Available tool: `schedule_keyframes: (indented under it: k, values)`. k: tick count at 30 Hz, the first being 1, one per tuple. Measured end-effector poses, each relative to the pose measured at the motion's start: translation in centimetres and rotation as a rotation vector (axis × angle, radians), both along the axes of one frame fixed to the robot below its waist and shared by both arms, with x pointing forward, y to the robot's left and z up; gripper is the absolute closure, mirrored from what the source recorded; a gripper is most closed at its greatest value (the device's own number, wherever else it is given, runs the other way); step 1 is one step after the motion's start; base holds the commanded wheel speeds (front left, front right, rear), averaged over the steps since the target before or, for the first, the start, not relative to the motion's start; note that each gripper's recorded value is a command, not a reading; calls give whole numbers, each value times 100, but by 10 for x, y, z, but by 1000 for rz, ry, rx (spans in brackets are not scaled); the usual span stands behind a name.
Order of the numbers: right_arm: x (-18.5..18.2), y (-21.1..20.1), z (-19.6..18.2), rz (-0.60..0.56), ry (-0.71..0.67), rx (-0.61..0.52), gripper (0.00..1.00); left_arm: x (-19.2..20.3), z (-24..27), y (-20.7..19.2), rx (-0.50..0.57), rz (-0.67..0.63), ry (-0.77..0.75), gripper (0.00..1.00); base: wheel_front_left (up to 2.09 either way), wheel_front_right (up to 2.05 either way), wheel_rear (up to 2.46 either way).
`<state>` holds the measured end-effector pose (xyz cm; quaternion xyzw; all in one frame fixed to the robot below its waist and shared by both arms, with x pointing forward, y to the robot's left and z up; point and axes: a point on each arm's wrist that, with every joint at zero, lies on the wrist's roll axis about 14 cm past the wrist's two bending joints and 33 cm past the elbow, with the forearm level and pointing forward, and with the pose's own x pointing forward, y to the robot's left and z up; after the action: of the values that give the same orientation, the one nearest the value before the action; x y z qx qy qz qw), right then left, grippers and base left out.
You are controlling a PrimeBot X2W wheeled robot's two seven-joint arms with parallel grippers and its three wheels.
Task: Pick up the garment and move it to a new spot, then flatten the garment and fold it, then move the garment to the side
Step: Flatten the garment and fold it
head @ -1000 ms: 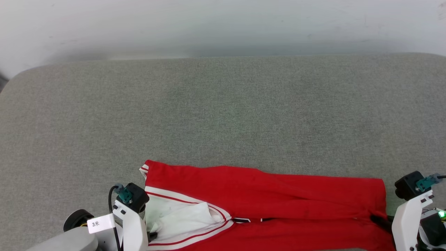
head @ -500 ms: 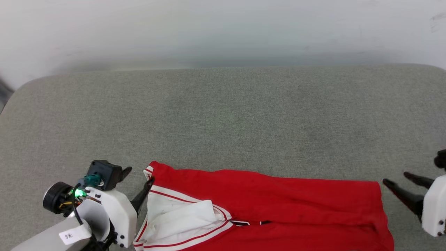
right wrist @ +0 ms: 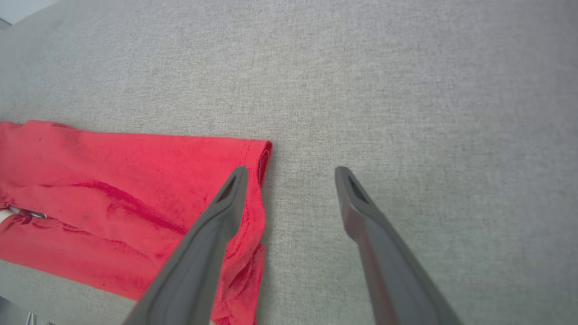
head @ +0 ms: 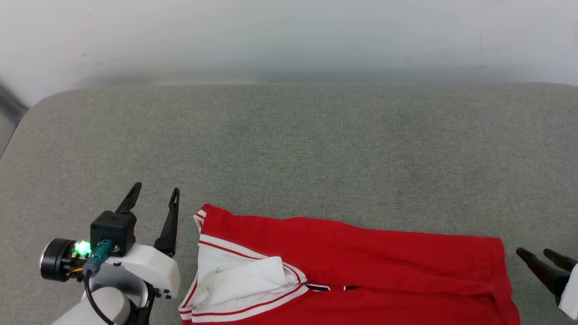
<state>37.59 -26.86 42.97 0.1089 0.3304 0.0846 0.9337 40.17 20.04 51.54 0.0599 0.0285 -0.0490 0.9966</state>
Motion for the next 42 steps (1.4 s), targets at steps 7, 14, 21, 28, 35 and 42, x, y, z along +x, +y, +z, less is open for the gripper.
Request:
schedule_keyframes:
  k: [7, 14, 21, 28, 35, 42]
  values:
    - [-13, 24, -32, -3, 112, 87, 0, -10, 5, 11, -4, 101, -84, 0, 0, 0, 0]
    - [-30, 53, -59, 25, 238, 170, 0, -24, -5, 13, -7, 164, -100, 0, 0, 0, 0]
    - [-36, 84, -64, 72, 287, 250, 4, -32, -8, 12, -17, 224, -124, 0, 0, 0, 0]
    - [-30, 89, -61, 72, 259, 259, 100, -37, -9, 10, -8, 251, -140, 0, 0, 0, 0]
    - [-19, 65, -51, 41, 212, 211, 100, -41, -2, 13, 16, 262, -169, 0, 0, 0, 0]
    - [-14, 15, -38, -11, 183, 94, 100, -48, 0, 13, 14, 266, -178, 0, 0, 0, 0]
